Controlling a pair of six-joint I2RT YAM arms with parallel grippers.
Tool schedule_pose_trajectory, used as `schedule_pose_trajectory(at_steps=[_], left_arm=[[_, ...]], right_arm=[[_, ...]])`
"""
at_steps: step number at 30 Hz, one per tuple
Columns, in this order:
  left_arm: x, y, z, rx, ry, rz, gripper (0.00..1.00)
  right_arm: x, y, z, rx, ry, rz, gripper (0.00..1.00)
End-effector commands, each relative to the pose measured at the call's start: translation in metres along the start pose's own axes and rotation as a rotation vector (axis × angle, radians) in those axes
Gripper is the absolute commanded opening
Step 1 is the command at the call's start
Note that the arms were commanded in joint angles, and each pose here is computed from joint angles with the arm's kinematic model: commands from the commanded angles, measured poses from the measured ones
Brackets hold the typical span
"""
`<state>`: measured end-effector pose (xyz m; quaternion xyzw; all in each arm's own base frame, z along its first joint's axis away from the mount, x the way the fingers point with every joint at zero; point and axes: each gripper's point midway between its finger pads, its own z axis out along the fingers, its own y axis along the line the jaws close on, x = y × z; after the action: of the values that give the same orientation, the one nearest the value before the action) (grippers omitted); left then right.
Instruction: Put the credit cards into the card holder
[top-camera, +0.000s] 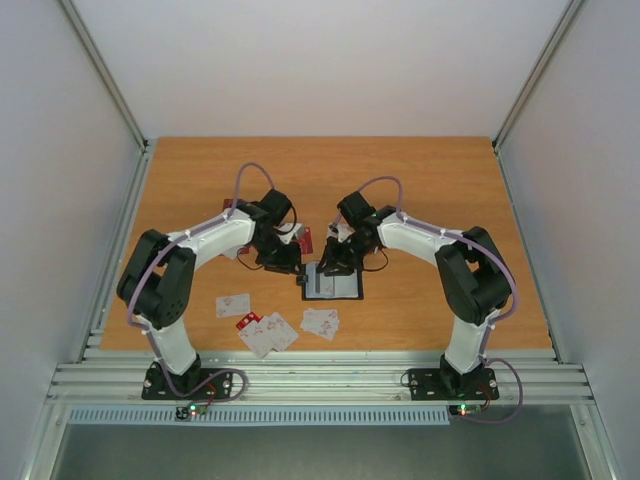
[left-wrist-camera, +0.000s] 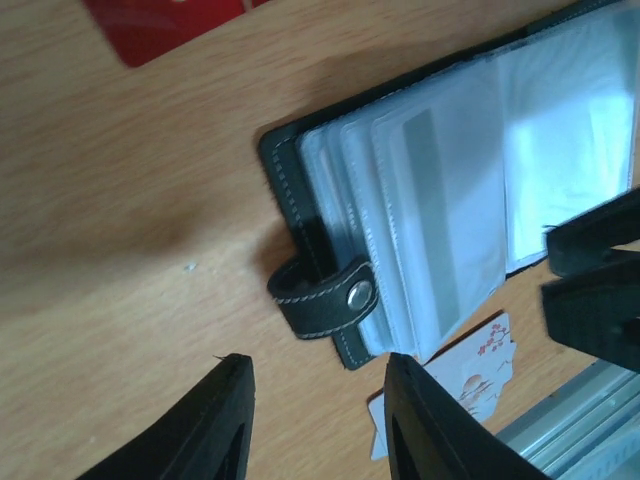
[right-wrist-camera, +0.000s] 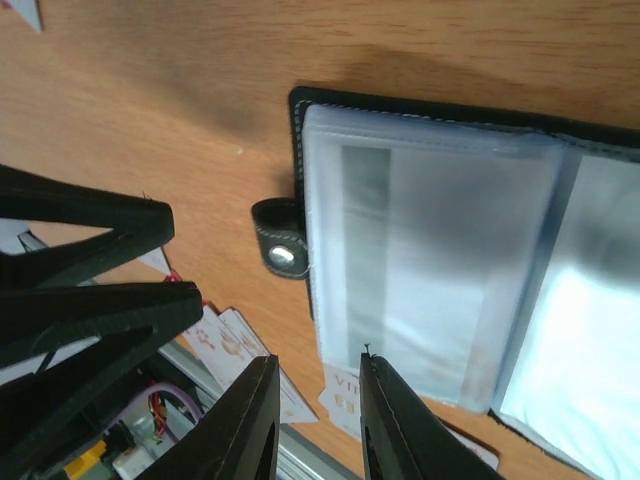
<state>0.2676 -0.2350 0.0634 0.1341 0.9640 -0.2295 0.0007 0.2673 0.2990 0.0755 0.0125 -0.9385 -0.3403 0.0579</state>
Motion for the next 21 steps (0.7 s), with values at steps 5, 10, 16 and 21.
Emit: schedule_pose_trajectory(at_steps=[5,10,16,21], left_arm=[[-0.032,-0.042,0.01,0.152,-0.055,0.066,0.29],[-0.041,-0.05,0.028,0.218,-0.05,-0.013,0.25],[-0.038,-0.045,0.046,0.22,-0.01,-0.045,0.24],[-0.025,-0.019,0.051,0.067,0.039,-0.06,0.21]], right_arm=[[-0.008,-0.014,0.032,-0.044,0.006,0.09,0.2],[-0.004,-0.029,0.047,-0.044,0.02,0.139,0.18],[0.001,-0.045,0.054,-0.004,0.033,0.163,0.17],[0.005,-0.053,0.054,0.023,0.036,0.164,0.17]])
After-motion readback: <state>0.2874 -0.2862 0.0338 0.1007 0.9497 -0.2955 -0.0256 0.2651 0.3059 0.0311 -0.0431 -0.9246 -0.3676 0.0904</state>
